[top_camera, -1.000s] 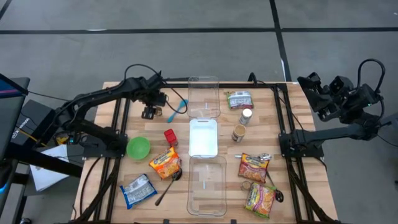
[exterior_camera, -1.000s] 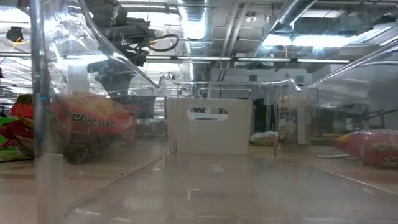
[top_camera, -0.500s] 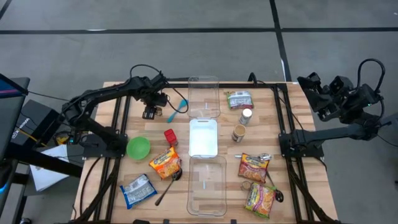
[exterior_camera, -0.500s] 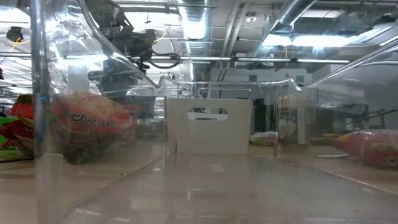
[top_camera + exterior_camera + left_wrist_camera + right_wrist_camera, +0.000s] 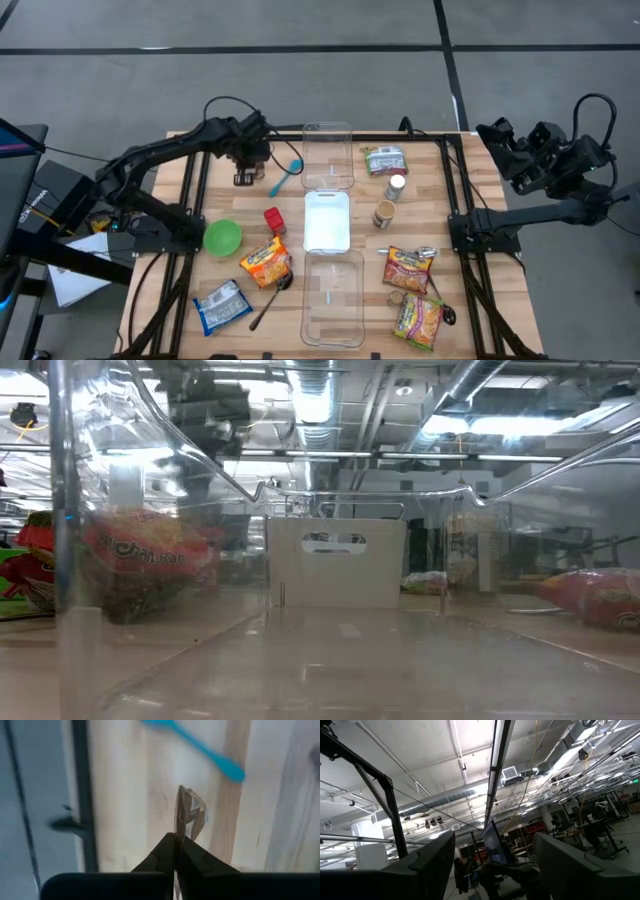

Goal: Pick & Place Food Item
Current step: Put the orange seasoning pack into the top transparent bin

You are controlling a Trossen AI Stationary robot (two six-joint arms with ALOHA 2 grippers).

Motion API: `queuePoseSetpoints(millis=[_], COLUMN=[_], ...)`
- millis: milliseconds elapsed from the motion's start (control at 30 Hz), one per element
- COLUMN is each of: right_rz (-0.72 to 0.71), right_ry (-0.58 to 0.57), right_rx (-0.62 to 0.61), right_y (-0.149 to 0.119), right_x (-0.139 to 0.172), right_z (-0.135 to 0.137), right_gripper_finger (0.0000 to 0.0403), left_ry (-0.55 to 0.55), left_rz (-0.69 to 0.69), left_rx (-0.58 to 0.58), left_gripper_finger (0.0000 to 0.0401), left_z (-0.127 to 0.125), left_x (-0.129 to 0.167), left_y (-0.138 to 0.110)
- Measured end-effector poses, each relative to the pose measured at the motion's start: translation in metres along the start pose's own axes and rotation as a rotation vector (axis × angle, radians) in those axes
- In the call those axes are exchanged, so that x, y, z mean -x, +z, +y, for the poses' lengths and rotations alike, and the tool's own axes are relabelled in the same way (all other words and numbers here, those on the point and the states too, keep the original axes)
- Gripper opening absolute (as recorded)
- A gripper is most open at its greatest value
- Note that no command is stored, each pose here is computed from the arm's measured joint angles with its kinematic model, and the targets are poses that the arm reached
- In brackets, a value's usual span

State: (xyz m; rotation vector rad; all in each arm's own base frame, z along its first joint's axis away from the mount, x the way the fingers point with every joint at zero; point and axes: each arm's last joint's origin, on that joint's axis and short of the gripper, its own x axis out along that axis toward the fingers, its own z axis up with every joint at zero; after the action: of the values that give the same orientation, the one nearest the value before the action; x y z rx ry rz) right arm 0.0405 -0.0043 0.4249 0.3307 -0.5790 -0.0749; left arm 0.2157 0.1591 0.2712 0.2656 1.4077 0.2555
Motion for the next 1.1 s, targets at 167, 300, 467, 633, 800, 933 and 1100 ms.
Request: queuePoseSetpoints(millis=[167, 300, 467, 633, 800, 933, 1100], right_rz=[0.000, -0.001, -0.001, -0.001, -0.001, 0.004, 0.029], right_ry=[0.000, 0.000, 0.000, 0.000, 0.000, -0.001, -0.009], right_rx=[-0.001, -0.001, -0.001, -0.001, -0.001, 0.001, 0.006], right_y=[0.000, 0.000, 0.000, 0.000, 0.000, 0.000, -0.003], right_x=[0.000, 0.000, 0.000, 0.000, 0.000, 0.000, 0.000], right_z=[0.000, 0.000, 0.000, 0.000, 0.000, 0.000, -0.001], right_gripper_finger=[0.0263, 0.0263, 0.0263, 0.0263, 0.0263, 0.0263, 0.0263], left_ry=[0.094, 0.167, 0.192, 0.181, 0.137, 0.142, 0.136], left_rz=[-0.159, -0.313, -0.387, -0.362, -0.321, -0.272, -0.248], left_rx=[-0.011, -0.028, -0.027, -0.030, -0.039, -0.033, -0.027], left_gripper_finger=[0.0001, 0.0000, 0.0000, 0.0000, 0.0000, 0.0000, 0.0000], left_z=[0.014, 0.022, 0.038, 0.053, 0.063, 0.067, 0.069], left_x=[0.048, 0.083, 0.096, 0.073, 0.035, 0.002, -0.028], left_y=[0.026, 0.056, 0.089, 0.119, 0.145, 0.157, 0.166])
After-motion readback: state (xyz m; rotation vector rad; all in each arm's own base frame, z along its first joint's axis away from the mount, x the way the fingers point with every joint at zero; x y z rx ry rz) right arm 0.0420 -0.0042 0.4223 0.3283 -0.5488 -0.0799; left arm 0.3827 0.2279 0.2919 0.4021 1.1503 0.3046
